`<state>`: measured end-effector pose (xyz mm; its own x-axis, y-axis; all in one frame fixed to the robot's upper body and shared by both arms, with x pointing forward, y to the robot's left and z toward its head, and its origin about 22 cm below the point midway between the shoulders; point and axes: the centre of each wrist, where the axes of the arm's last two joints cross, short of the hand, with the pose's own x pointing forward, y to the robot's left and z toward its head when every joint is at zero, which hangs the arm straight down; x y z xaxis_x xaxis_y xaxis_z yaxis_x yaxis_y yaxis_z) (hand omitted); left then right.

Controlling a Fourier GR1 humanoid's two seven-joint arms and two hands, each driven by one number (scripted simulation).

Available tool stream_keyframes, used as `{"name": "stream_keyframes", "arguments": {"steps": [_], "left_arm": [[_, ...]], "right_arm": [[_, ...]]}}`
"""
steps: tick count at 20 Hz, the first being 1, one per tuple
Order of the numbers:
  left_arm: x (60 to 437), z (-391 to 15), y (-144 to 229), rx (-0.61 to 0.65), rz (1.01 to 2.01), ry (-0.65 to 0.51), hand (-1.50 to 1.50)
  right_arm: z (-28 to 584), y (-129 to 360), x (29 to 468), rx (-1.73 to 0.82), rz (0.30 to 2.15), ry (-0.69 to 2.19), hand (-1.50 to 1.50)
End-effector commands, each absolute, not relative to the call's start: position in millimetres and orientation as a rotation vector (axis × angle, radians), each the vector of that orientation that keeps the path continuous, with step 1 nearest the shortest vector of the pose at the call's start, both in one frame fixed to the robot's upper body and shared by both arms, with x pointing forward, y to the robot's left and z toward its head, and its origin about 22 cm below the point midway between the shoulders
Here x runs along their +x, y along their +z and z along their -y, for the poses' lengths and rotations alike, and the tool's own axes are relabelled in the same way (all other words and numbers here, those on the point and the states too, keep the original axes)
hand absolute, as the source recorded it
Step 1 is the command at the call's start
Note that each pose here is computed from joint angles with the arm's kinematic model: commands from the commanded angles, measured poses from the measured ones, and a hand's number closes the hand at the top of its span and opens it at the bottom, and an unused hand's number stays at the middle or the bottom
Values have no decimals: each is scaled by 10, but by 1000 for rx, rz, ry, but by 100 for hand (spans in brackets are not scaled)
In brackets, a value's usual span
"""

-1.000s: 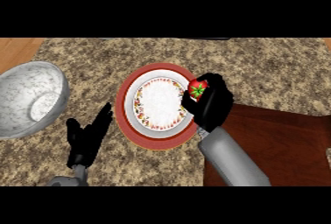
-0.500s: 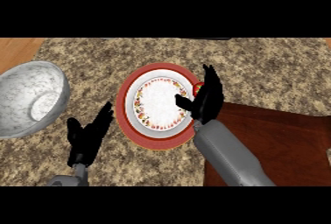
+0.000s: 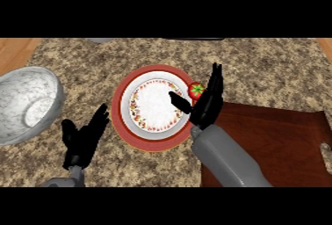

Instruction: Pick the tomato from the tray and place it in the plate

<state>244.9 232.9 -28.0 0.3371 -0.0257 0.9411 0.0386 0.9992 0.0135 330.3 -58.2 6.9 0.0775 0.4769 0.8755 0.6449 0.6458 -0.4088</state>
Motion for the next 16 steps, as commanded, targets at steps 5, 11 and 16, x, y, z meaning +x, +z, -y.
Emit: {"name": "stream_keyframes", "arguments": {"steps": [5,11,16], "left_arm": [[2322,-2485,-438,16,1176,-4,0],[2307,-2302,-335,1,1173,-21,0],[2318,-2357,-353,24,1176,7,0]], "right_arm": [[447,81,2561,-665,1626,-285,-150],[397,-166,1871,-573,1640,-181,-150],[707,-278,1616,-620,1590,-71,-150]]}}
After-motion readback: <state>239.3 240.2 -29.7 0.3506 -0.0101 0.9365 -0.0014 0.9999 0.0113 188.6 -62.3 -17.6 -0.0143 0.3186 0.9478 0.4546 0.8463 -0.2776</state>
